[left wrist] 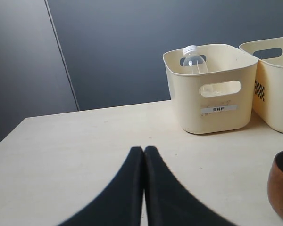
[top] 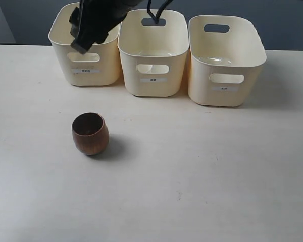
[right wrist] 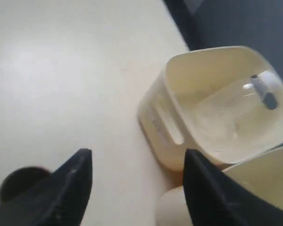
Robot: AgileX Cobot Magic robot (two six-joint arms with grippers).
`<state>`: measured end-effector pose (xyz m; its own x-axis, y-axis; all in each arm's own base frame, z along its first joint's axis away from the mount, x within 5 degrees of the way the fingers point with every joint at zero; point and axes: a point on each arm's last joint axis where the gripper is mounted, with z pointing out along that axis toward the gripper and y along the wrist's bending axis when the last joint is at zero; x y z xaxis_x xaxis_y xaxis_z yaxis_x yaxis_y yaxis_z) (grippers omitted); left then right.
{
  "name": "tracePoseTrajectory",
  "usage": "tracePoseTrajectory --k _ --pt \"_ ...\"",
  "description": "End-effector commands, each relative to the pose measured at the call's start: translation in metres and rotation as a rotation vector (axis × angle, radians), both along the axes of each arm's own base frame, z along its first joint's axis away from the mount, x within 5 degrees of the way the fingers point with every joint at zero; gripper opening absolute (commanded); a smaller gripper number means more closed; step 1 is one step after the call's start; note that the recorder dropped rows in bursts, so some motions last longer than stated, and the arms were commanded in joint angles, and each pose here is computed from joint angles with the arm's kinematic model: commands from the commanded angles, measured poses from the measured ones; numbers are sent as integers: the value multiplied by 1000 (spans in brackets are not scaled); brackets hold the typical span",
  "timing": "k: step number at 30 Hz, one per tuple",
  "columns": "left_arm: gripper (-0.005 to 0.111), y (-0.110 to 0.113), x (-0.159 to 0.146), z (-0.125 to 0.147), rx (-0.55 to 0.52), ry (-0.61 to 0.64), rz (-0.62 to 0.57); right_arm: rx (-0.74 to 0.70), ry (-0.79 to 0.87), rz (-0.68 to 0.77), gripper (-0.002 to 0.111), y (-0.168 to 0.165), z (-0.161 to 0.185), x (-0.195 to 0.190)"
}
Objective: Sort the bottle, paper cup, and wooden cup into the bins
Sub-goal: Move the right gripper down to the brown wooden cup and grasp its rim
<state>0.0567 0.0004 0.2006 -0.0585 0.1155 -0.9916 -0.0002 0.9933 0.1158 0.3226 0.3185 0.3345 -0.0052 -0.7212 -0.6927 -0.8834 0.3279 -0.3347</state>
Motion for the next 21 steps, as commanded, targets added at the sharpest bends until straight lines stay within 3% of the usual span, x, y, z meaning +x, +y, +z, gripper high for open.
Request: tracePoseTrajectory --k 1,5,21 --pt "0 0 0 0 -2 -10 1 -99 182 196 56 -2 -4 -27" --pt "0 0 0 0 -2 -10 1 -146 274 242 56 -2 -15 -32" --pt "0 0 0 0 -2 -10 1 -189 380 260 56 7 -47 -28"
